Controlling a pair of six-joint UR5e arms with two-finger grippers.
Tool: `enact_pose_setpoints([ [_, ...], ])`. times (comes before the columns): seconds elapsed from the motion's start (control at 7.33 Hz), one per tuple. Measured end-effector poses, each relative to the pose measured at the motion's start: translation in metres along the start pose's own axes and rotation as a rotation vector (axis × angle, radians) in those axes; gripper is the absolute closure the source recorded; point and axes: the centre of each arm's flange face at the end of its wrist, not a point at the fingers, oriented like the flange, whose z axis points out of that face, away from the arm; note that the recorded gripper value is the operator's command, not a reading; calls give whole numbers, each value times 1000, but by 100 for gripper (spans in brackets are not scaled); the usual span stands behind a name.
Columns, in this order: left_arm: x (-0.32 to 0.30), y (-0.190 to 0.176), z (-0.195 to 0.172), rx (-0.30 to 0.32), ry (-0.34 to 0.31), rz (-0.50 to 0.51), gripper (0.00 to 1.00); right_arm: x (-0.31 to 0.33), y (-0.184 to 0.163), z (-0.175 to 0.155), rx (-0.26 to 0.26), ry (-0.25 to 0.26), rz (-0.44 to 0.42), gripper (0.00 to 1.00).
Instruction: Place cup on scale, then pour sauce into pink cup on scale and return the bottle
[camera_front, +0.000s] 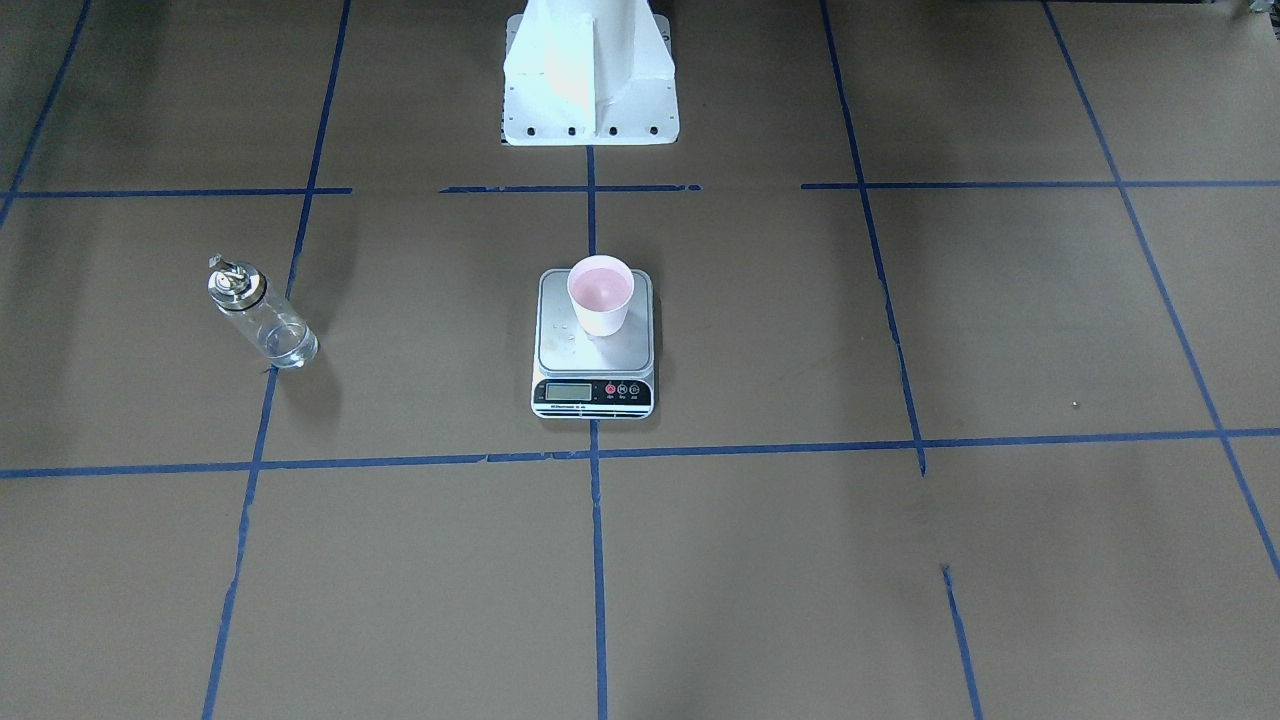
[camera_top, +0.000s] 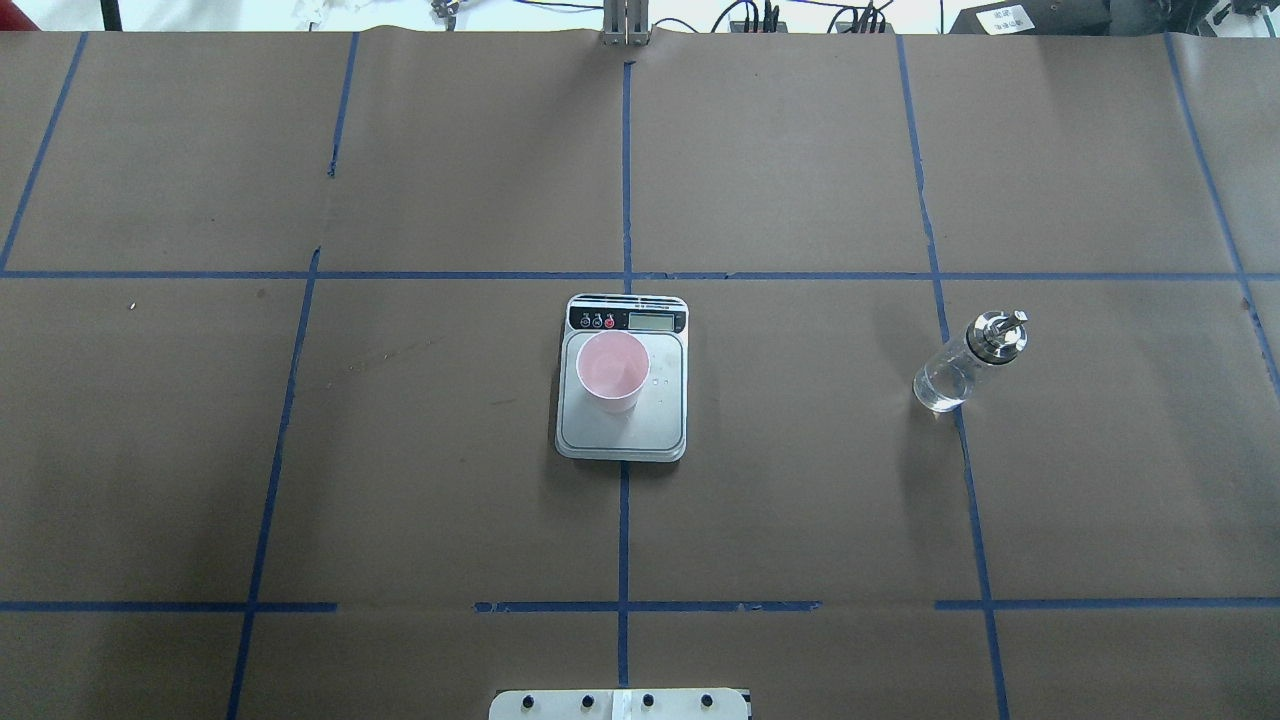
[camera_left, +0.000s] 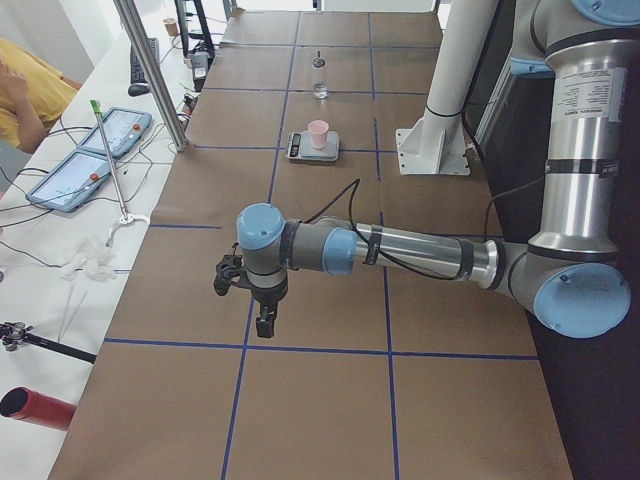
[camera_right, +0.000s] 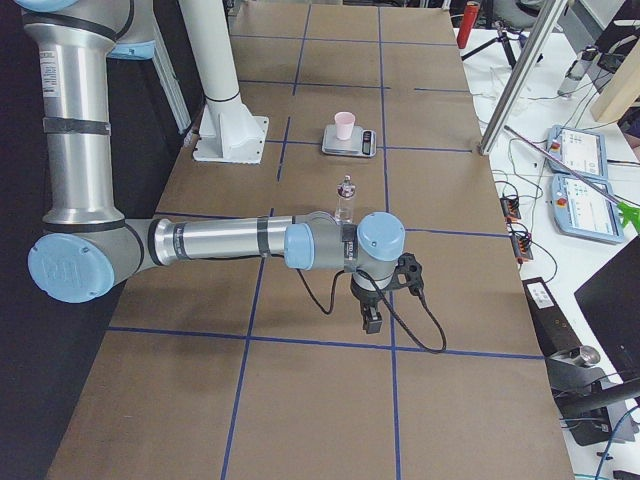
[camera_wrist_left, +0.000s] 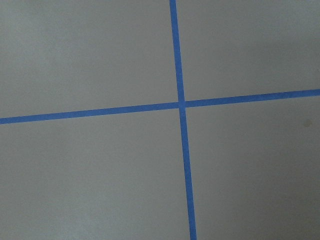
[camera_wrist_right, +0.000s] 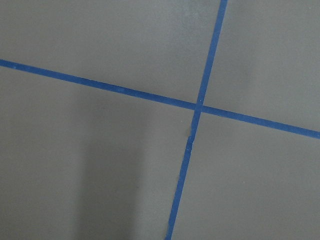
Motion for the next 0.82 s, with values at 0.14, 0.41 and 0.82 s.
enact_pose_setpoints([
  [0.14,1,0,0,1,5,0,0,-3,-2,1,-2,-1,-6,0],
  [0.41,2,-1,-1,2,8,1,0,-8,-5,6,-10,-3,-13,0],
  [0.82,3,-1,-1,1,17,2,0,-11,-7,10,-17,-5,-19,0],
])
